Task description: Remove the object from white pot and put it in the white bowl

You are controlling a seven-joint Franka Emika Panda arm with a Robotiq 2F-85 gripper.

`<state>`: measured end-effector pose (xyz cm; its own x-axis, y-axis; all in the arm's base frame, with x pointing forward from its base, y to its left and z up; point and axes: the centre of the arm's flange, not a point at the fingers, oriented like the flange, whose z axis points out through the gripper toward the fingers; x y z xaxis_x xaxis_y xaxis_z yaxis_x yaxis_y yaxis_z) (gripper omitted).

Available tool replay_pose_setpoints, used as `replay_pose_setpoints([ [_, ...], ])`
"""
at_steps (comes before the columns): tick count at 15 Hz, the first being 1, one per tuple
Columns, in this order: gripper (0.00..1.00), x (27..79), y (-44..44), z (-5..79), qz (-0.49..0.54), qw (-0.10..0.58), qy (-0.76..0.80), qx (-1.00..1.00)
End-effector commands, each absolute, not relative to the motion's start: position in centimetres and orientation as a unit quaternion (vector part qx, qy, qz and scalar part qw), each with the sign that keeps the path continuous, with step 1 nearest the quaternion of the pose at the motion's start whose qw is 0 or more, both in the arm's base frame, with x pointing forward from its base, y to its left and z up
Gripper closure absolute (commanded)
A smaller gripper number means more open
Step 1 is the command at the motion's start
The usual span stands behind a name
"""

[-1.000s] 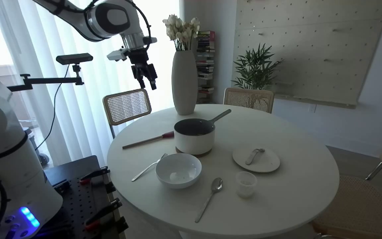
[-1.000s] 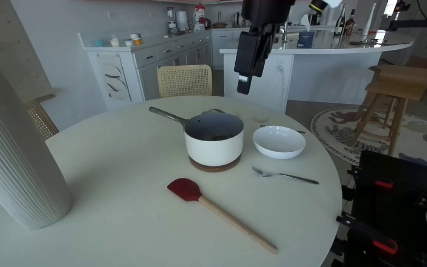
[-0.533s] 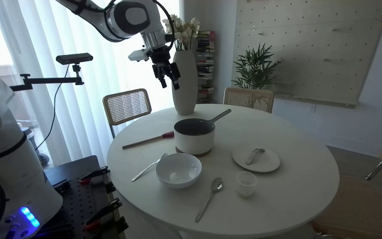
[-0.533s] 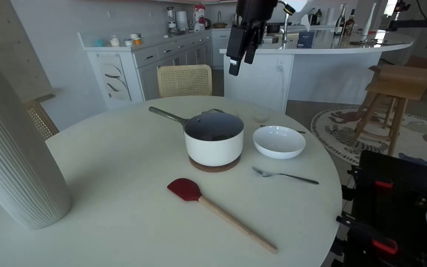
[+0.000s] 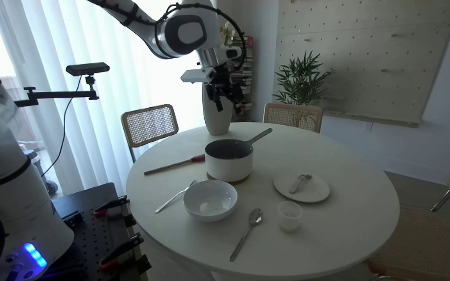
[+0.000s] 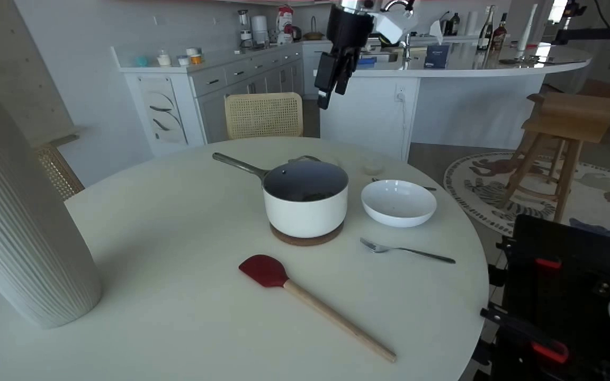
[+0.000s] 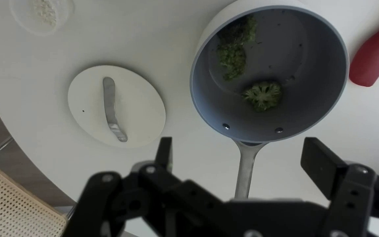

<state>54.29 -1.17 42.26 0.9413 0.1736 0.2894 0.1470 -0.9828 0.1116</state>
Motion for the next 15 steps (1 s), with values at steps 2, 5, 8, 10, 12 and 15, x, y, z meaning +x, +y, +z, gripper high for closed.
replay_pose_setpoints([
  [2, 0.00, 59.0, -0.4, 40.8, 0.150, 0.030, 0.084, 0.985],
  [5, 0.00, 60.5, 0.6, 38.9, 0.132, -0.002, 0.078, 0.988],
  [8, 0.00, 61.4, 1.8, 37.2, 0.116, -0.031, 0.069, 0.990],
  [10, 0.00, 61.6, 2.3, 36.3, 0.109, -0.036, 0.066, 0.991],
  [12, 0.00, 61.7, 2.4, 35.5, 0.102, -0.037, 0.066, 0.992],
  [15, 0.00, 61.6, 2.6, 34.8, 0.092, -0.034, 0.067, 0.993],
])
